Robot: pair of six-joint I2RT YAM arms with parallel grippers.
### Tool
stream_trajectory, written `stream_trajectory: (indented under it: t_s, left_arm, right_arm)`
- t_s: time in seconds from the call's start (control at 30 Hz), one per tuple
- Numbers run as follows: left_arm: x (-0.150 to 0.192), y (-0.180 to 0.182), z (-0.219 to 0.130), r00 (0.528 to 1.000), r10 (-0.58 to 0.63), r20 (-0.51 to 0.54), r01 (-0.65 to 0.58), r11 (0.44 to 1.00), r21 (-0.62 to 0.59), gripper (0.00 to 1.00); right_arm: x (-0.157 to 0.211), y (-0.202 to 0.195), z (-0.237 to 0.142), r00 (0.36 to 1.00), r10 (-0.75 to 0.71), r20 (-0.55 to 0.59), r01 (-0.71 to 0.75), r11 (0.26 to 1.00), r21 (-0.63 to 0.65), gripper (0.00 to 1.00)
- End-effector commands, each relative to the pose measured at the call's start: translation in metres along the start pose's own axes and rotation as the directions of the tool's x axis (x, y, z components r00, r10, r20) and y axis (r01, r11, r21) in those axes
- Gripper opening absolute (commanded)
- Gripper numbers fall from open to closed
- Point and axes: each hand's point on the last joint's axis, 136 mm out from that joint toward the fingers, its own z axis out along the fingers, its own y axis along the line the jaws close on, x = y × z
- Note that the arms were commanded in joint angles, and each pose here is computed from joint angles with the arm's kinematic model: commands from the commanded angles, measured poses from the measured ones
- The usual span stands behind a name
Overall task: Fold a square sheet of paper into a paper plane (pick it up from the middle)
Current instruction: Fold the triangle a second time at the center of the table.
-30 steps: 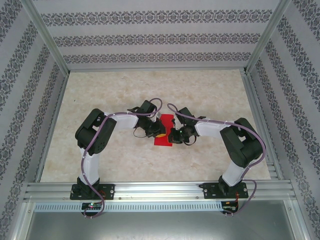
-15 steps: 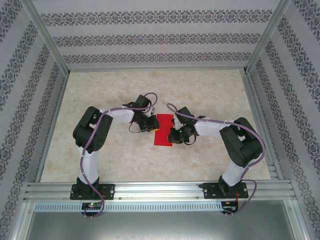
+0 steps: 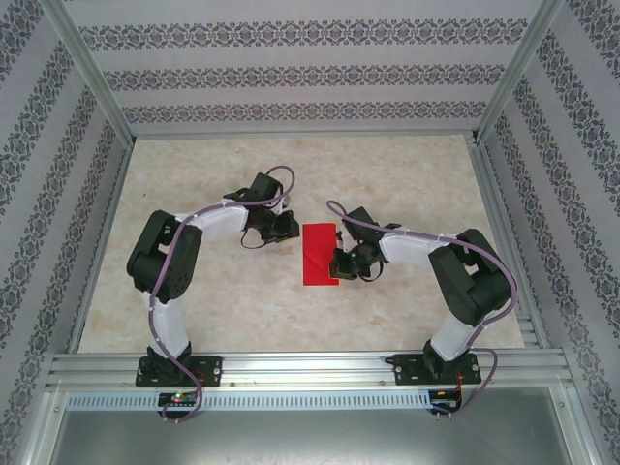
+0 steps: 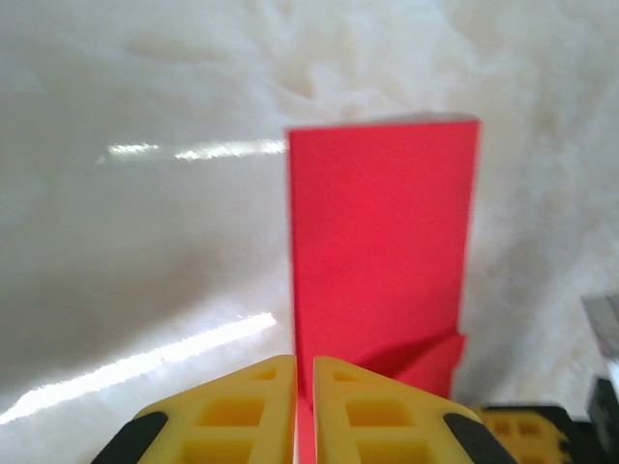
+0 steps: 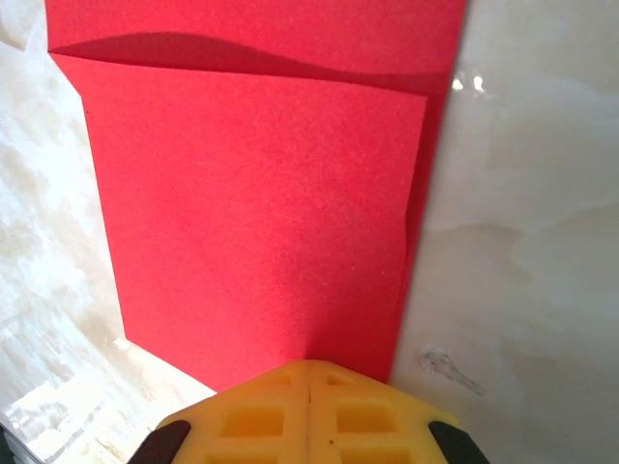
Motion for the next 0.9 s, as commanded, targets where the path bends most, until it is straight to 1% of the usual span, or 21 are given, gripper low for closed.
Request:
stream_trajectory:
  t_s: [0.0, 0.1, 0.2, 0.37, 0.5, 0.63, 0.87]
  left_arm:
    - [0.013, -0.034, -0.006, 0.999, 0.044, 0.009, -0.044, 0.989, 0.138, 0.13]
    - [0.03, -0.034, 0.006, 0.998, 0.056, -0.023, -0.053, 0.99, 0.133, 0.11]
    - [0.039, -0.034, 0.018, 0.997, 0.059, -0.049, -0.052, 0.99, 0.131, 0.08]
    - [0.046, -0.039, 0.031, 0.994, 0.081, -0.08, -0.07, 0.988, 0.134, 0.06]
    - [0.049, -0.035, 0.04, 0.992, 0.079, -0.099, -0.067, 0.991, 0.112, 0.04]
    - [0.051, -0.021, 0.046, 0.993, 0.067, -0.101, -0.062, 0.997, 0.056, 0.03]
    - [0.044, -0.008, 0.05, 0.997, 0.036, -0.067, -0.038, 0.999, -0.016, 0.03]
  right_arm:
    - [0.004, -0.01, -0.004, 0.999, 0.043, -0.004, -0.043, 0.998, 0.051, 0.03]
    - [-0.002, -0.003, -0.007, 0.999, 0.032, 0.014, -0.032, 0.999, 0.033, 0.02]
    - [-0.004, -0.001, -0.008, 0.999, 0.029, 0.017, -0.029, 0.999, 0.026, 0.02]
    - [-0.002, -0.003, -0.005, 0.999, 0.038, 0.012, -0.038, 0.999, 0.028, 0.02]
    - [-0.001, -0.004, -0.005, 0.999, 0.041, 0.012, -0.041, 0.999, 0.033, 0.02]
    - [0.0, -0.005, -0.005, 0.999, 0.036, 0.01, -0.037, 0.999, 0.031, 0.02]
    - [-0.002, 0.0, -0.009, 1.0, 0.002, 0.013, -0.002, 1.0, 0.02, 0.02]
